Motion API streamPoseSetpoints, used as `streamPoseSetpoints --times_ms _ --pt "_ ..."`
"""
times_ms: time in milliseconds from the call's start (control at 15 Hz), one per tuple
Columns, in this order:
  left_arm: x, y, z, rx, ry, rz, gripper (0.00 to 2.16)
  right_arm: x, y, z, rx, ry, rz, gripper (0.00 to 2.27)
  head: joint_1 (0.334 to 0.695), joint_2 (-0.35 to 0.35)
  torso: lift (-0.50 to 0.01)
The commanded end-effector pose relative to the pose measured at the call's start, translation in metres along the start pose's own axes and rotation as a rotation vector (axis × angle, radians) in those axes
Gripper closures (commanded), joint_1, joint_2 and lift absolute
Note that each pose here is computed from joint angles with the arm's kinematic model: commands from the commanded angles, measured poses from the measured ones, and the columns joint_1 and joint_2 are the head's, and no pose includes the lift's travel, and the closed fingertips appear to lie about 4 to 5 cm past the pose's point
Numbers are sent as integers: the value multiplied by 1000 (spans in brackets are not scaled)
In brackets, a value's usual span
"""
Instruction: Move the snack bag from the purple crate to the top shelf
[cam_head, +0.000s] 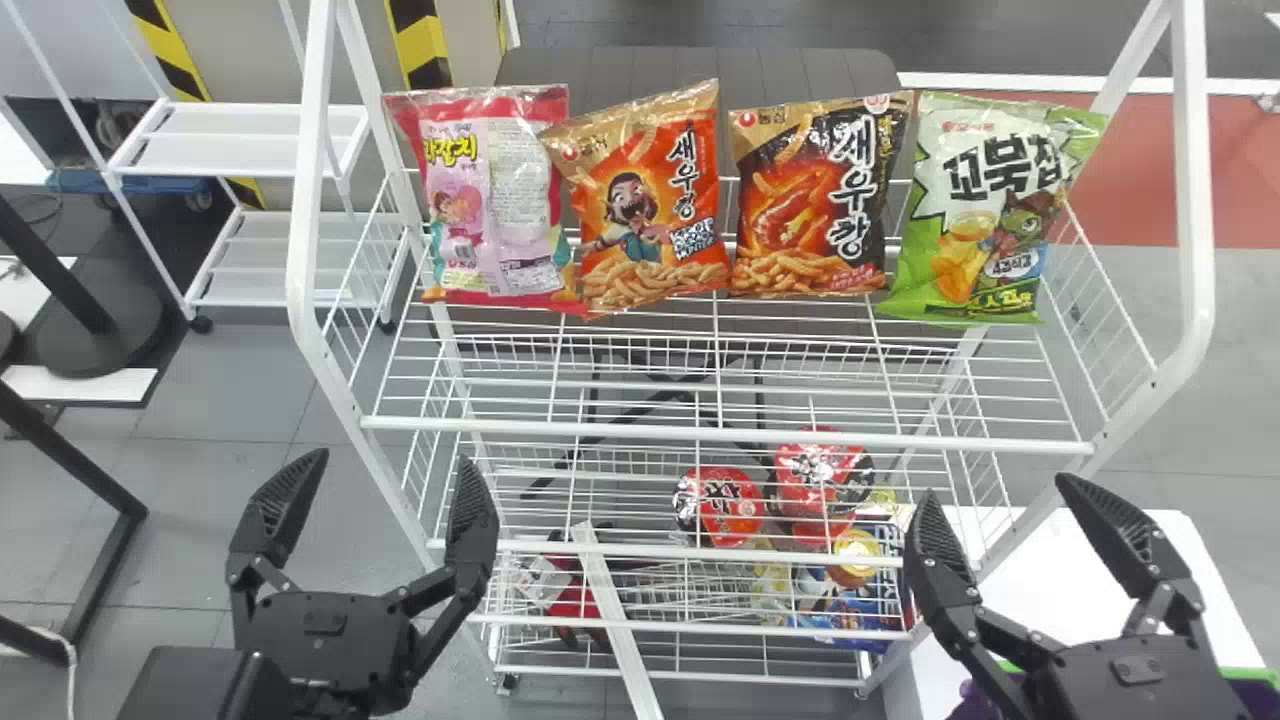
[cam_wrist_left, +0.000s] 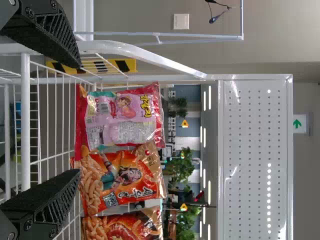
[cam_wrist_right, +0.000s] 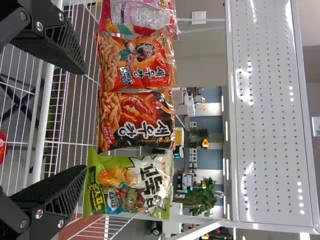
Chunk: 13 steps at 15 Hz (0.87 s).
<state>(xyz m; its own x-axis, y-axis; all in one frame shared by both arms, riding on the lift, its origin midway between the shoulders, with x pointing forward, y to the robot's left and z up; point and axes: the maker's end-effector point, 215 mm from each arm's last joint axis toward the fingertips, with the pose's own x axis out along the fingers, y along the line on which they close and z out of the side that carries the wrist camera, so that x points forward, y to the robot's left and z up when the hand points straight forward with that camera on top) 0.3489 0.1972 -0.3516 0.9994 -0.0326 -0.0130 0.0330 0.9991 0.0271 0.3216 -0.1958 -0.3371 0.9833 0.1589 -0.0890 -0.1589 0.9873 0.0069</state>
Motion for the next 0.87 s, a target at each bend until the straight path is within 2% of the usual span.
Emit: streamPoseSetpoints --times_ms 0,800 --pt "0 0 0 1 1 0 60 0 0 0 0 0 0 167 695 2 0" --pt "-1 0 0 0 -1 2 60 -2 2 7 -2 -23 13 167 695 4 0"
